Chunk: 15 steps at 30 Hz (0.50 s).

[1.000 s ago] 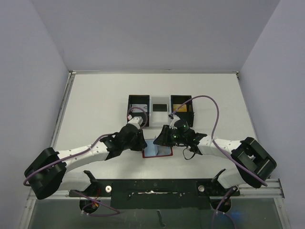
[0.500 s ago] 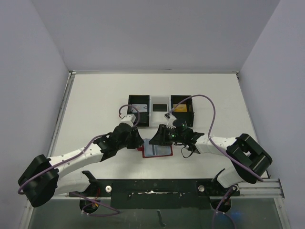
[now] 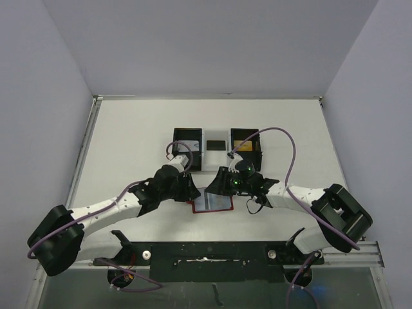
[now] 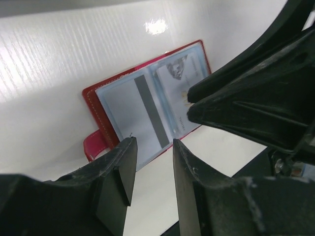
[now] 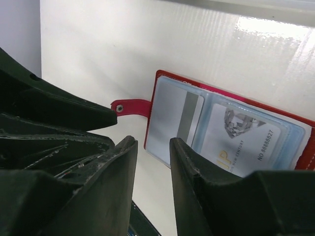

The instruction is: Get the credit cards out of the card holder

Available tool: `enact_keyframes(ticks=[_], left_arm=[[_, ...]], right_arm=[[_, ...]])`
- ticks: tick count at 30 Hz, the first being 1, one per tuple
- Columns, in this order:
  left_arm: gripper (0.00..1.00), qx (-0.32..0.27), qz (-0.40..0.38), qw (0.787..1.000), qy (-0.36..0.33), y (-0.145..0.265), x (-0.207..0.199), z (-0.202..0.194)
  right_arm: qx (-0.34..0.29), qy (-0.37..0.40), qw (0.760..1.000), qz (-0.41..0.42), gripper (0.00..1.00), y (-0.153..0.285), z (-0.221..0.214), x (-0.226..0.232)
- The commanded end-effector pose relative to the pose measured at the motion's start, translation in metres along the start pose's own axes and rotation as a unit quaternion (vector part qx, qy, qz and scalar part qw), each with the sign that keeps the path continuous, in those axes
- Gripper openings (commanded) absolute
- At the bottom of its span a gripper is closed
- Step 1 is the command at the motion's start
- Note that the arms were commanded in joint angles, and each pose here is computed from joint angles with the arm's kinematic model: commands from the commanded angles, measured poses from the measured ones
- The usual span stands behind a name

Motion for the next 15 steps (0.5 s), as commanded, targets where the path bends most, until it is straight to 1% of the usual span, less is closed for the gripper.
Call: enact_keyframes(ticks=[1, 4, 8, 12, 15], left_arm=[[0.35, 0.019, -0.026, 0.999, -0.016, -0.010, -0.012, 0.003], [0.36, 0.043, 0.001, 0.999, -0.017, -0.018, -0.004, -0.003], [0.36, 0.063, 0.006, 0.998, -0.015, -0.024, 0.002, -0.013], [0.31, 0.066, 0.021, 0.997, -0.016, -0.028, 0.009, -0.016], [0.23, 0.071, 0.041, 0.996, -0.025, -0.032, 0.016, -0.018]], right_arm=[[-0.007, -0.002, 1.000, -0.009, 0.33, -0.001, 0.001, -0.004], [0.005, -0.004, 1.000, -0.009, 0.33, -0.006, -0.003, -0.005], [0.020, -0.006, 1.000, -0.009, 0.31, -0.011, -0.009, -0.008], [0.033, -0.012, 0.999, -0.033, 0.29, -0.017, -0.016, -0.017], [0.050, -0.015, 0.998, -0.036, 0.27, -0.021, -0.021, -0.021]])
Point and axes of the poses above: each gripper's point midway between its finger pads, its own y axis back along the fingers, its own x axis along the line the jaws close on, z = x × y, the point moved 5 cm from there along y, back along the fingers, and after that the axes turned 6 degrees about y, right-handed, at the moved point
